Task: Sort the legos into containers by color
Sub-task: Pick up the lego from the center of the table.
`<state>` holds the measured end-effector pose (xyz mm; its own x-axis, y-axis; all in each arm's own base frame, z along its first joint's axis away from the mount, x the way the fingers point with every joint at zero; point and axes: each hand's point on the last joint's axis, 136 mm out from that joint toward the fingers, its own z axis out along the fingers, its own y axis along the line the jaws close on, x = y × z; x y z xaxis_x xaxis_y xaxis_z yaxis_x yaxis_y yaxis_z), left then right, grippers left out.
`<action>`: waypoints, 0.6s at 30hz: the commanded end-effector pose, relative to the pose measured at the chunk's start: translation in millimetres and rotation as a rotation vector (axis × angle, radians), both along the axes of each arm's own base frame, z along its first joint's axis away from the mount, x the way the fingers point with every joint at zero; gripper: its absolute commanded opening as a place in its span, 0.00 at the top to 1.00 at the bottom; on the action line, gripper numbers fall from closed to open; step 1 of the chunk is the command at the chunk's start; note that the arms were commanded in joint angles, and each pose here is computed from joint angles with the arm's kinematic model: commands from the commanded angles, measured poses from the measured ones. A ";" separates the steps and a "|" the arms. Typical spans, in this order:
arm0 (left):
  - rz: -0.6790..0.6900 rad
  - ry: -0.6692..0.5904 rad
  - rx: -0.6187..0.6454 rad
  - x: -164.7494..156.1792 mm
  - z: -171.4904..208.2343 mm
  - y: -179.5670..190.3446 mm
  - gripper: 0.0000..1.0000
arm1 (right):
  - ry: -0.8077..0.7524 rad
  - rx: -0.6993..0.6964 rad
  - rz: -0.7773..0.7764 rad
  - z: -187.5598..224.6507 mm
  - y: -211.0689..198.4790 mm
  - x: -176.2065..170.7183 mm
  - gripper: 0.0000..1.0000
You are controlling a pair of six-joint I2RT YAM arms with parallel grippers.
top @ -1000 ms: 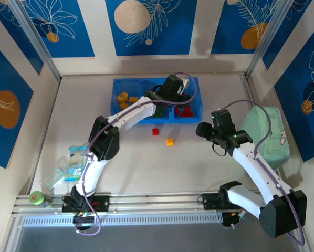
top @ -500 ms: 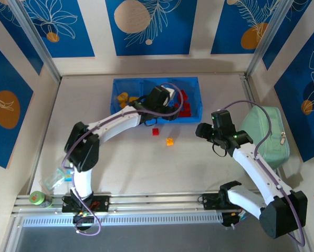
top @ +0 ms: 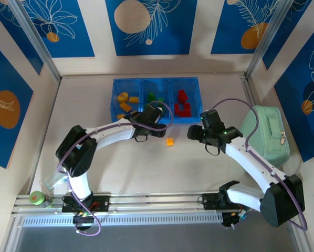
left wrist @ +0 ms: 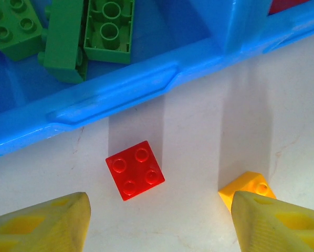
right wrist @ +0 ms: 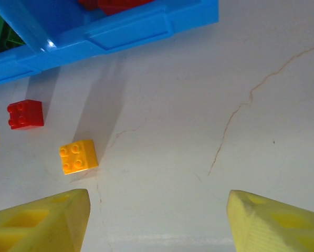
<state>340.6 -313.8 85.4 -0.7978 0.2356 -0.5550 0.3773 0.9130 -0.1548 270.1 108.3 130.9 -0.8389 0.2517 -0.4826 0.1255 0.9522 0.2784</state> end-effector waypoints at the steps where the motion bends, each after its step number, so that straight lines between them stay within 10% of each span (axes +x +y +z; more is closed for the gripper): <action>1: 0.055 0.030 0.031 7.9 -15.5 3.2 0.28 | -0.027 0.004 -0.018 12.6 -0.2 3.2 0.30; 18: 0.119 0.104 0.129 25.7 -61.5 6.9 0.39 | -0.026 -0.004 -0.030 7.5 -5.1 0.9 0.30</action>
<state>359.9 -310.6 28.9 -0.8672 0.2050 -0.4538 0.2749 0.9569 -0.0932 271.6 105.9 134.6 -0.8281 0.2588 -0.4972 0.1326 0.9523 0.2749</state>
